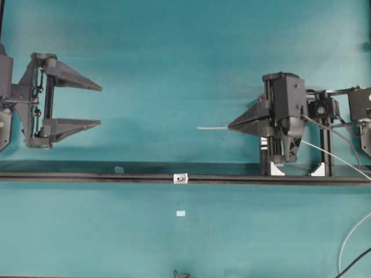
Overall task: Insert the wire through the hole in the metal fitting marked with a red label.
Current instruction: 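Close the right gripper on the white wire, then carry the wire left along the rail toward the white bracket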
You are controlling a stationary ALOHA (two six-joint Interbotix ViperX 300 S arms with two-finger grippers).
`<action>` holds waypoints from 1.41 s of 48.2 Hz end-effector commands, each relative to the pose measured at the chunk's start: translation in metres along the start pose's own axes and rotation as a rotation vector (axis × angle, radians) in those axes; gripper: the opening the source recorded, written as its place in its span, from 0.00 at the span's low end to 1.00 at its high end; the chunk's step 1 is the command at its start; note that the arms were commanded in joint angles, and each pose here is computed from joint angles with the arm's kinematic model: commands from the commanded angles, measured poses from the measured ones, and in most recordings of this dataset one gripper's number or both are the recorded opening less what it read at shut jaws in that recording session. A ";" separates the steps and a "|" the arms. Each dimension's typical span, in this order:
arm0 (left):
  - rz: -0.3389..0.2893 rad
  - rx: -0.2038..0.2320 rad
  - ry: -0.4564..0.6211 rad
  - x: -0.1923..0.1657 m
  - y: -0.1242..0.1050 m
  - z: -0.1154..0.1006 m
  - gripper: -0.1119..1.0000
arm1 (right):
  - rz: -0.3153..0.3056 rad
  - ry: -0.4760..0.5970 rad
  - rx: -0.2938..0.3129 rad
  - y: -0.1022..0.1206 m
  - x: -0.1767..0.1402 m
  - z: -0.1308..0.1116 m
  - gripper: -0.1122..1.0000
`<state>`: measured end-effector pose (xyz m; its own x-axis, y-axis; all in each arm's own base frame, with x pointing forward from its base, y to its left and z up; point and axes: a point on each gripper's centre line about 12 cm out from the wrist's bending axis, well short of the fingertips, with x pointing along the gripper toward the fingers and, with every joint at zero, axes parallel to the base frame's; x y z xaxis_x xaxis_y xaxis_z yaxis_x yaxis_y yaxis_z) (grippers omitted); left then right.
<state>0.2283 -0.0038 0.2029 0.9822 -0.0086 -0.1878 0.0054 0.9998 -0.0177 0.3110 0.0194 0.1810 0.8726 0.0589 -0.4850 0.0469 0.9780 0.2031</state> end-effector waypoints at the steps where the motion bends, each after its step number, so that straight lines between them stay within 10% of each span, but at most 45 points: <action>1: -0.038 0.008 -0.030 0.004 -0.009 0.011 0.57 | 0.035 -0.040 0.010 0.012 -0.003 0.007 0.09; 33: -0.146 0.021 0.025 0.028 -0.041 -0.005 0.57 | 0.097 -0.103 0.142 0.045 0.006 -0.031 0.09; 68: -0.194 -0.016 0.022 0.069 -0.068 -0.040 0.57 | -0.018 -0.085 0.131 0.075 0.026 -0.057 0.09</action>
<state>0.2808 -0.0676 0.1494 0.9541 -0.1926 -0.2294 0.1835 0.9812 -0.0604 0.3037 0.1016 0.1289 0.8970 0.0151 -0.4418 0.1299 0.9463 0.2960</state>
